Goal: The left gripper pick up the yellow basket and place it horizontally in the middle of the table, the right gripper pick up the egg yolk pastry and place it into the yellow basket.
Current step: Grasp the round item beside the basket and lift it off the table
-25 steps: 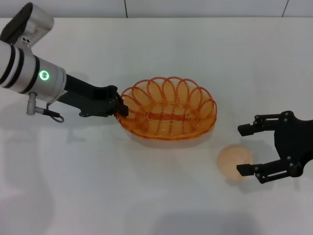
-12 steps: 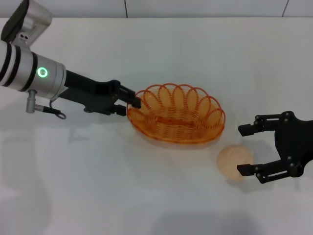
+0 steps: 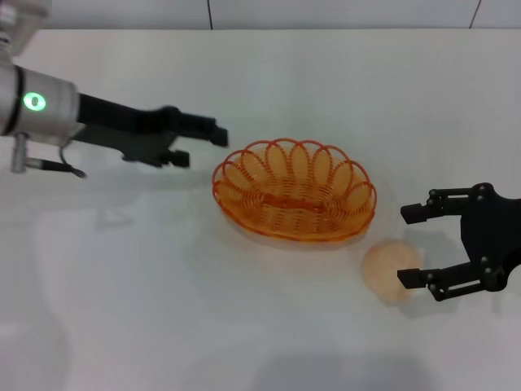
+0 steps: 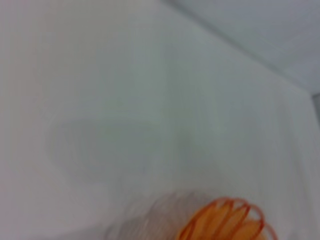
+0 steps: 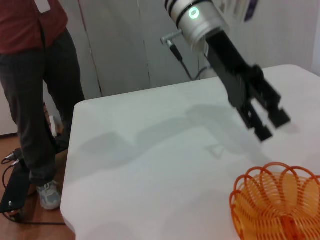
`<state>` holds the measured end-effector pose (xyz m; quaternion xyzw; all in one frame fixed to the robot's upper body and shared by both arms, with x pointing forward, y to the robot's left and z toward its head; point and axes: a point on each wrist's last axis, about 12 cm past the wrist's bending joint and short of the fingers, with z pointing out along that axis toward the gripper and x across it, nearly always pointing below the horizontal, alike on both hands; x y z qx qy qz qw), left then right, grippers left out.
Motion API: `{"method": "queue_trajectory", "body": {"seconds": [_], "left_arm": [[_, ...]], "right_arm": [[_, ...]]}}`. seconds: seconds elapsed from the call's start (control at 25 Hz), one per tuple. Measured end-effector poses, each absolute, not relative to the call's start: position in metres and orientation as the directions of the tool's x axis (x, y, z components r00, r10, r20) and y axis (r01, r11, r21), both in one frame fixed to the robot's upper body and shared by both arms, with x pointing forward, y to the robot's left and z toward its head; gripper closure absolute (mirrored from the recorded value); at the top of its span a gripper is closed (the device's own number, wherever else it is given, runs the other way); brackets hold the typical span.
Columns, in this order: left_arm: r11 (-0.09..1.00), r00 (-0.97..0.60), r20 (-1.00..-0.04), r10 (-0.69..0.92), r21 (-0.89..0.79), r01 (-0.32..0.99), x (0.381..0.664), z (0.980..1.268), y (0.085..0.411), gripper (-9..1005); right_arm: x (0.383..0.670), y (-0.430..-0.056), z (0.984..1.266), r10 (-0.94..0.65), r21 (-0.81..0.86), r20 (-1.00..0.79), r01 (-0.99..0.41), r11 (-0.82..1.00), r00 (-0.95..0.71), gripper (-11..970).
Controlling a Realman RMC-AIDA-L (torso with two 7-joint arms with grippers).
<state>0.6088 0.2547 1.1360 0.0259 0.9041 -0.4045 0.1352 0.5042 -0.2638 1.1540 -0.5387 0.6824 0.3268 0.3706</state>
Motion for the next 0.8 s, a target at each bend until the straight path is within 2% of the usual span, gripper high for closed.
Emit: {"method": "queue_trajectory", "body": {"seconds": [0.16,0.28,0.56,0.8], "left_arm": [[0.637,-0.916,-0.385,-0.115,-0.736,0.229,0.607,1.143,0.276,164],[0.627,-0.895,-0.426,-0.132,-0.735,0.258,0.606,1.144,0.283,115],[0.621,-0.805,-0.588,-0.080,-0.661,0.421,0.605,1.151,0.298,126],[0.637,-0.748,-0.662,0.038,-0.561,0.529,0.609,1.154,0.296,126]], "right_arm": [[0.506,-0.264,1.153,-0.498,0.045,-0.854,-0.976,0.214,-0.149,133],[0.509,-0.264,1.152,-0.496,0.044,-0.854,-0.972,0.232,-0.157,133],[0.521,-0.263,1.141,-0.534,0.077,-0.812,-0.950,0.302,-0.236,133],[0.533,-0.249,1.136,-0.578,0.098,-0.771,-0.946,0.309,-0.269,133]]}}
